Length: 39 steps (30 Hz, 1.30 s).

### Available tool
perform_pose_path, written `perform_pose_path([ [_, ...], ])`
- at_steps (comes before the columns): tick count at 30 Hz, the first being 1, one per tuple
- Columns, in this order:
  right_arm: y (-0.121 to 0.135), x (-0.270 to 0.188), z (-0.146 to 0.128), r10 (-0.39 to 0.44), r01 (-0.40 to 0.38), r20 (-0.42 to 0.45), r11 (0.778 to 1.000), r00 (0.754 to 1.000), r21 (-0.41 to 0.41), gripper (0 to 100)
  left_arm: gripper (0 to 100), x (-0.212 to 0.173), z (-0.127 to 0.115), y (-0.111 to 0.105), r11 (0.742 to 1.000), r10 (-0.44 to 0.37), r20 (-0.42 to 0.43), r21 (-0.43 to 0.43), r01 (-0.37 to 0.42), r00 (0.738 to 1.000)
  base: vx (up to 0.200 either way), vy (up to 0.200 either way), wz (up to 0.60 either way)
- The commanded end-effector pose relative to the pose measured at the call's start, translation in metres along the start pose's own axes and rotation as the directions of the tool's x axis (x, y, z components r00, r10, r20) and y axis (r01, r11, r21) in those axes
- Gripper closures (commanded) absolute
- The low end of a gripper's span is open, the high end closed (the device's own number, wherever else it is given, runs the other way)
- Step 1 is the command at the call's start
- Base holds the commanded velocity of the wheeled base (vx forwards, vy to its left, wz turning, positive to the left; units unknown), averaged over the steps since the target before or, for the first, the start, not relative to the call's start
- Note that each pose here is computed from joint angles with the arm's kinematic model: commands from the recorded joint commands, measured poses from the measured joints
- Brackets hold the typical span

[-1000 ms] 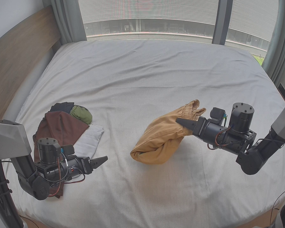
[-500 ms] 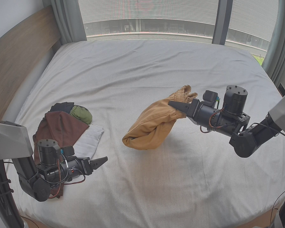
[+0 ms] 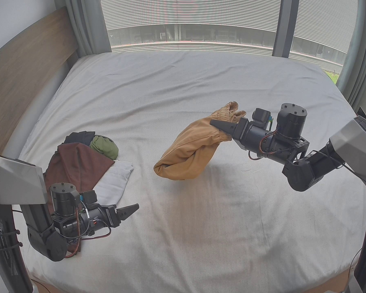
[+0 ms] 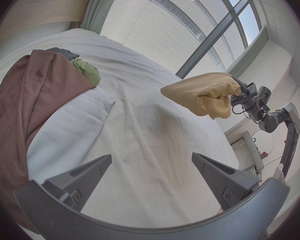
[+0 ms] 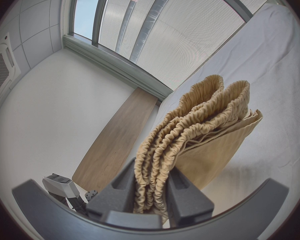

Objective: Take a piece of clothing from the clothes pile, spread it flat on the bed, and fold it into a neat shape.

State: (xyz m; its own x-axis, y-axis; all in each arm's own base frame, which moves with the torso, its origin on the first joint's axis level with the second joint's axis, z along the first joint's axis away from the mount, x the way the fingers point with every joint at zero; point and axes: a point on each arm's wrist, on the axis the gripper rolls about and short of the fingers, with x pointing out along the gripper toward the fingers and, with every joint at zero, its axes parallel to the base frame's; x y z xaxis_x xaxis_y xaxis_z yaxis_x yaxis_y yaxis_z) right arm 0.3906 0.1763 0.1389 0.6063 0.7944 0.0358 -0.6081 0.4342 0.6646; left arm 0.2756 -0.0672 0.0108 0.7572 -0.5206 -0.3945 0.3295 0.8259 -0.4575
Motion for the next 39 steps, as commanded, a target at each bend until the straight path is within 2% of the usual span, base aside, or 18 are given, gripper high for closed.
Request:
perform_pose_path([
  [1,-0.017,0.008,-0.003,-0.015,0.015,-0.001,1.0,1.0,0.009,100,0,0.001,-0.002,0.001,1.0,0.002,-0.006,-0.007,-0.002,1.0,0.0,0.0,0.0],
  [8,-0.029,0.019,0.002,-0.026,0.026,0.005,1.0,1.0,0.011,100,0,0.001,-0.002,0.001,1.0,0.003,-0.009,-0.009,-0.003,1.0,0.0,0.0,0.0],
  [19,-0.032,0.034,0.009,-0.006,0.006,0.02,1.0,1.0,-0.003,100,0,0.0,-0.001,0.003,1.0,0.008,-0.001,-0.011,-0.008,1.0,0.0,0.0,0.0],
  [28,-0.045,0.05,0.003,0.005,-0.005,0.023,1.0,1.0,-0.011,100,0,-0.004,-0.005,0.002,1.0,0.008,-0.009,-0.012,-0.008,1.0,0.0,0.0,0.0],
  [34,-0.08,0.057,-0.027,-0.041,0.041,-0.022,0.999,0.999,0.005,100,0,-0.003,-0.006,0.003,1.0,0.005,-0.003,-0.011,-0.005,1.0,0.0,0.0,0.0],
  [39,-0.112,0.044,-0.053,-0.108,0.107,-0.072,0.994,0.992,-0.023,100,0,-0.002,-0.008,0.004,1.0,0.004,0.001,-0.009,-0.004,1.0,0.0,0.0,0.0],
])
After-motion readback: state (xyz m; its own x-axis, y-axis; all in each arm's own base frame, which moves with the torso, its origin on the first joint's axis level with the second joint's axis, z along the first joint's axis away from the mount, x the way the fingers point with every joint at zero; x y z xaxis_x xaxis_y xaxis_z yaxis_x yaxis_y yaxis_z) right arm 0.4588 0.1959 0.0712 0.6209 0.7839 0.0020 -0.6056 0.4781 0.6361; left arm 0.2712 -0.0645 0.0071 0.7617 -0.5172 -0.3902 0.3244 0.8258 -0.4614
